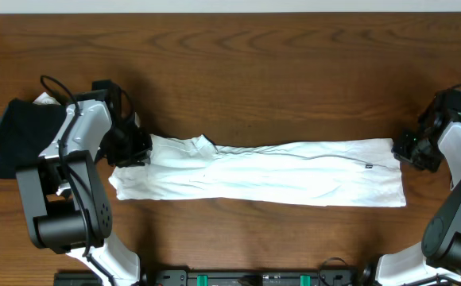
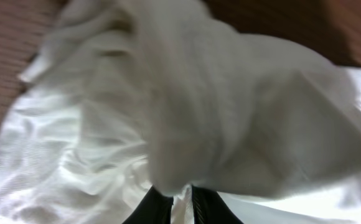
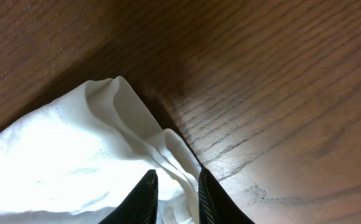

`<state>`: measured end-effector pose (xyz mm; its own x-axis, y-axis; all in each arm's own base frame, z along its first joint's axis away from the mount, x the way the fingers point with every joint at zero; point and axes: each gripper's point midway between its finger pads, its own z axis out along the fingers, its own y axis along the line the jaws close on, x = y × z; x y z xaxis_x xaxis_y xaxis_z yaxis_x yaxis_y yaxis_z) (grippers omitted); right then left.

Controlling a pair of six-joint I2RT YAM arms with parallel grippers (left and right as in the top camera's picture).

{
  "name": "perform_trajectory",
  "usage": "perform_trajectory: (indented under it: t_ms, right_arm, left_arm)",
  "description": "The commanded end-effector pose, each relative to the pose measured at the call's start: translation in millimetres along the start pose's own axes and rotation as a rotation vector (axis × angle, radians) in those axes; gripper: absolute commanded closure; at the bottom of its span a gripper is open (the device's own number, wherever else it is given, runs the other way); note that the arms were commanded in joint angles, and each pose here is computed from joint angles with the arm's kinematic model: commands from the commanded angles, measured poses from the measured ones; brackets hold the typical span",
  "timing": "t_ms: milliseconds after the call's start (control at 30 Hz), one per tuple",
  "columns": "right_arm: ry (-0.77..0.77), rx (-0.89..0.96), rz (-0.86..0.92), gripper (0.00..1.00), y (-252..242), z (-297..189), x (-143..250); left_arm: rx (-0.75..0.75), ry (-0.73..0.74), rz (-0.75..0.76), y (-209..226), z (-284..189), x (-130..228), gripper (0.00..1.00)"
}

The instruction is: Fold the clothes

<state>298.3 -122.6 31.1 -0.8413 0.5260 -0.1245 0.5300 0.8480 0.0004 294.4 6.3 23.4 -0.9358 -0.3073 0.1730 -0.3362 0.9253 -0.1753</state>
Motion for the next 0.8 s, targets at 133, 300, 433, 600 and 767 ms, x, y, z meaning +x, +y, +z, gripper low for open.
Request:
perform_trajectory:
  t_ms: [133, 300, 433, 600, 767]
  right_arm:
    - [-0.018, -0.007, 0.011, 0.78, -0.2, -5.9, -1.7]
    - [-0.015, -0.007, 0.011, 0.71, -0.2, -5.9, -1.1]
    - [-0.003, -0.004, 0.010, 0.61, -0.9, -5.9, 2.0]
    - [0.008, -0.008, 0.037, 0.40, -8.3, -5.8, 3.0]
    - [0.056, -0.106, 0.038, 0.38, -8.6, -6.8, 11.8]
  left_arm:
    - [-0.100, 0.031, -0.102, 23.3, 17.1, 15.7, 0.85]
    - [-0.102, 0.041, -0.104, 25.0, 21.8, 19.7, 0.85]
    - [-0.101, 0.036, -0.103, 24.8, 21.8, 18.5, 0.85]
    - [-0.101, 0.036, -0.103, 24.8, 21.8, 18.5, 0.85]
    - [-0.101, 0.035, -0.103, 24.8, 21.8, 18.4, 0.85]
